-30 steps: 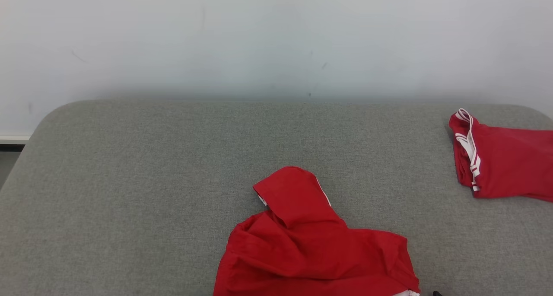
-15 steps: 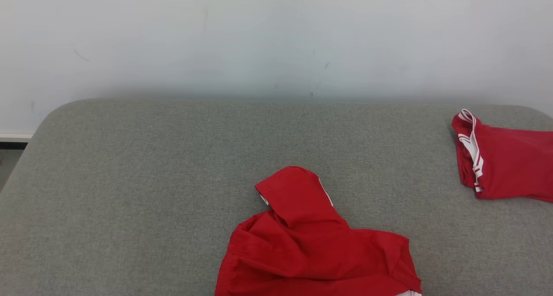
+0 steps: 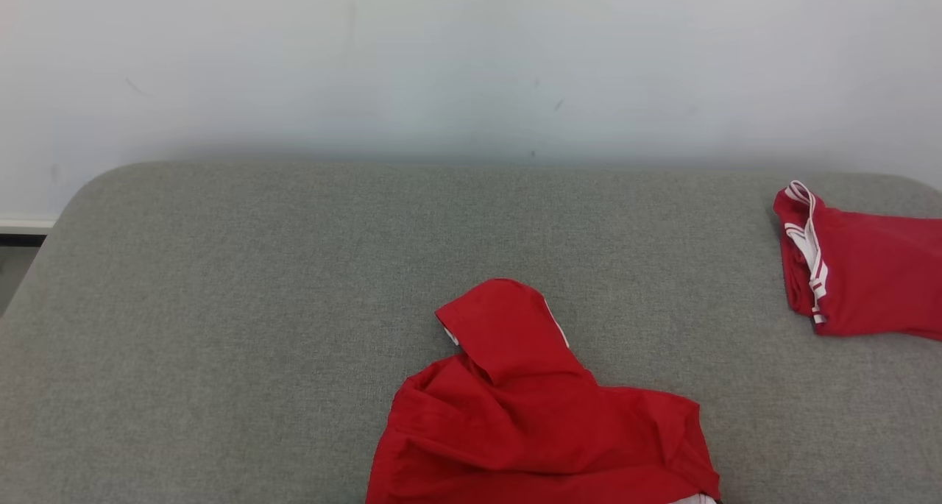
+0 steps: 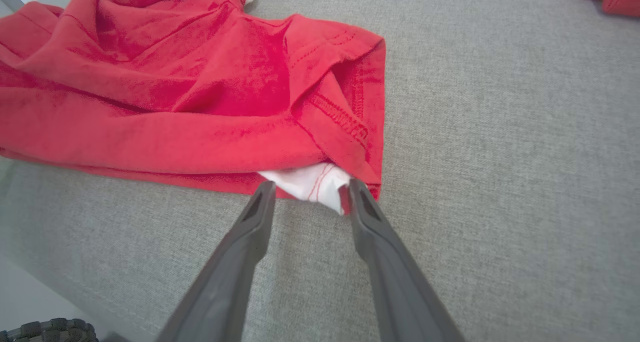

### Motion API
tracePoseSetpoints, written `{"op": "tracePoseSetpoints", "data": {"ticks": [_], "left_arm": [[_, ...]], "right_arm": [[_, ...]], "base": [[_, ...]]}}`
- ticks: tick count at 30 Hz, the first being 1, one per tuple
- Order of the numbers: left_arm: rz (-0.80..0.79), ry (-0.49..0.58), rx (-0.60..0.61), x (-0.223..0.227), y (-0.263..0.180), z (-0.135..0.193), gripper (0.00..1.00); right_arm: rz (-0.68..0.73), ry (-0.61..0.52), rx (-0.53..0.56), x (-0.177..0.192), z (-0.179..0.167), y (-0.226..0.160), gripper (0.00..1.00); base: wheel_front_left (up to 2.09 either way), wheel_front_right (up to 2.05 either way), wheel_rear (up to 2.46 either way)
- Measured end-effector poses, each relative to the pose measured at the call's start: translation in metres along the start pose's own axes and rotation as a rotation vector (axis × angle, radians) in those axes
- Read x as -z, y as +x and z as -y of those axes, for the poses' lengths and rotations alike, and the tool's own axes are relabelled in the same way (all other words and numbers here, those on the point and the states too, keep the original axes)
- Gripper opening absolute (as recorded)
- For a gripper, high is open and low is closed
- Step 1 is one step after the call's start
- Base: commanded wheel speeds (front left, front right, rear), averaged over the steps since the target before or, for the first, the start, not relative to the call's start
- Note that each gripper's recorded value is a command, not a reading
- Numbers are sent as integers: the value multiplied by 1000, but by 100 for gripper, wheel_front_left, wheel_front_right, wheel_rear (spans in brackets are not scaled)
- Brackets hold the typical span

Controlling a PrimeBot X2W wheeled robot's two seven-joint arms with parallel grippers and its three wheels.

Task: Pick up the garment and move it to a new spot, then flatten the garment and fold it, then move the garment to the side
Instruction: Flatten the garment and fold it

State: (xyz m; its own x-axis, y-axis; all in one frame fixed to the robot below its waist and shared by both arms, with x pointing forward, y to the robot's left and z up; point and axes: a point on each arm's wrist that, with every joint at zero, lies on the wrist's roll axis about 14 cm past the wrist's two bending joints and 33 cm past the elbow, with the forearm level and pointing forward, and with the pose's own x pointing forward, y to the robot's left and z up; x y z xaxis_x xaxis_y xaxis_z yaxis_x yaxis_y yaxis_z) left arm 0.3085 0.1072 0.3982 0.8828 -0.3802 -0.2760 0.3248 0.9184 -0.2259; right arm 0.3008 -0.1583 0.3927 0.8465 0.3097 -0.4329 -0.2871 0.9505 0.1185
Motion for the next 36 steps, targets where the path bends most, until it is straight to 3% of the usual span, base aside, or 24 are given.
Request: {"op": "tracePoseSetpoints", "data": {"ticks": [1,2,12,20,29,36], "left_arm": [[-9,-6,1,2,1,0,41],[-18,-9,5,4,3,1,0],[41,-3,48,-18,7,8,0],[108,17,80,-37,-11,9,0],[307,105,169,-137,13,5,0],[423,186,264,-254,54,3,0]], "right_arm": [[-7,-2,0,1,1,2,17],[-4,-8,-6,0,-1,5,0],[40,22,-10,-6,1,7,0],[169,36,-20,-45,3,-14,0],[345,72,-56,-132,-1,-4,0],[534,112,-117,-236,1,30,0]], "base": [[0,0,0],[0,0,0],[0,0,0],[0,0,0],[0,0,0],[0,0,0]]}}
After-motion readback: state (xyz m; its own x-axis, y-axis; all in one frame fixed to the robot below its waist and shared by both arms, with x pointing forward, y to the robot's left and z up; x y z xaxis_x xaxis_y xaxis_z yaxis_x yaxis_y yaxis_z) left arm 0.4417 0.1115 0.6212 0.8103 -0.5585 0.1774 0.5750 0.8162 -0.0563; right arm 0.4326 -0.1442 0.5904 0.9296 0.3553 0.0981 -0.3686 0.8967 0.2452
